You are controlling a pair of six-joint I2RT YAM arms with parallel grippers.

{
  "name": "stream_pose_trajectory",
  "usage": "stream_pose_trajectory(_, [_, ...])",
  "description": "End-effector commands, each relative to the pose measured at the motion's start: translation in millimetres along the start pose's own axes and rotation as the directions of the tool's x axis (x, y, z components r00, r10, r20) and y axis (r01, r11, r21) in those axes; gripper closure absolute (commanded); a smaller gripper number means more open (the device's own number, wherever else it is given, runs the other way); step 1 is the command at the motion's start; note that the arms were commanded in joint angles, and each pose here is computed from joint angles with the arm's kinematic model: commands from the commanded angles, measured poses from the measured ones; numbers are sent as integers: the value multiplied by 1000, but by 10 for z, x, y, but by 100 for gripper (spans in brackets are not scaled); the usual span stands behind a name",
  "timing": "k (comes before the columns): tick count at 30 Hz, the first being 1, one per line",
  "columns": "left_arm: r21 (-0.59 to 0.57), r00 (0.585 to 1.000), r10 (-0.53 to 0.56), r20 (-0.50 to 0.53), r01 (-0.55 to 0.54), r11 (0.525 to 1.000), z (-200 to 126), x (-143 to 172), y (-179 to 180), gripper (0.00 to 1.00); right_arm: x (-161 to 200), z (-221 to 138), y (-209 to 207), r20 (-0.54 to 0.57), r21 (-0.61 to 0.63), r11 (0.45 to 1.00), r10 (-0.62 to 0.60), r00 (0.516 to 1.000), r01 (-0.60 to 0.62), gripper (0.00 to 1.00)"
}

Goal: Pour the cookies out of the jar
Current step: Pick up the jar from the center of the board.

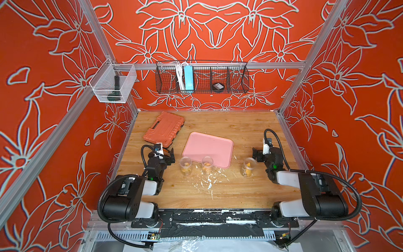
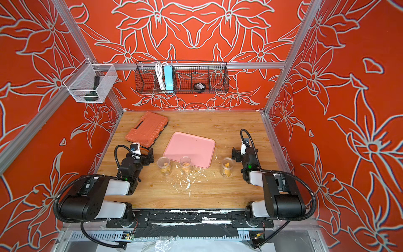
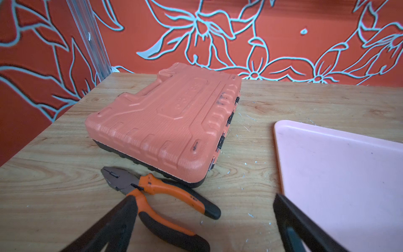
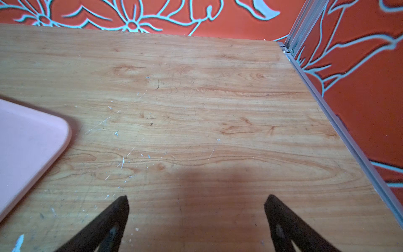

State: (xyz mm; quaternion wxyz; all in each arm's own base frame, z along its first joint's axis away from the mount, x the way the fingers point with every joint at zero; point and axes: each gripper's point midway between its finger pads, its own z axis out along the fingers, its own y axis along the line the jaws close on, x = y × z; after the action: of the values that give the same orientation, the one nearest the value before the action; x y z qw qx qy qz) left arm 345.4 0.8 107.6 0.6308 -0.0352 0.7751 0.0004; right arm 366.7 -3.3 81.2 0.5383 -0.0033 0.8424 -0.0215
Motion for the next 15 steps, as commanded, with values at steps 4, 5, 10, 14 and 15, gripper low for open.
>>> stream_pose_trajectory(4, [9, 999, 0, 35, 0, 1000, 0, -88, -21, 2, -143, 15, -6, 44, 8, 1000, 2, 999, -2, 2])
stream_pose_trajectory(5, [5, 999, -1, 37, 0, 1000, 0, -93, -13, 2, -154, 6, -8, 52, 9, 1000, 4, 999, -5, 2])
stream_pose_trajectory(10, [-116, 1000, -8, -16, 6, 993, 150, -323, 99, 2, -526, -138, -139, 1, 87, 996, 30, 1000, -30, 2])
stream_pose_trajectory(14, [-168, 991, -109, -78, 94, 981, 220, -468, 145, 2, -933, -393, -336, 35, 185, 924, 335, 942, -336, 2])
stream_pose_trajectory(15, [-170, 984, -149, -93, 132, 977, 223, -505, 132, 2, -992, -457, -295, 11, 165, 917, 367, 930, -364, 2])
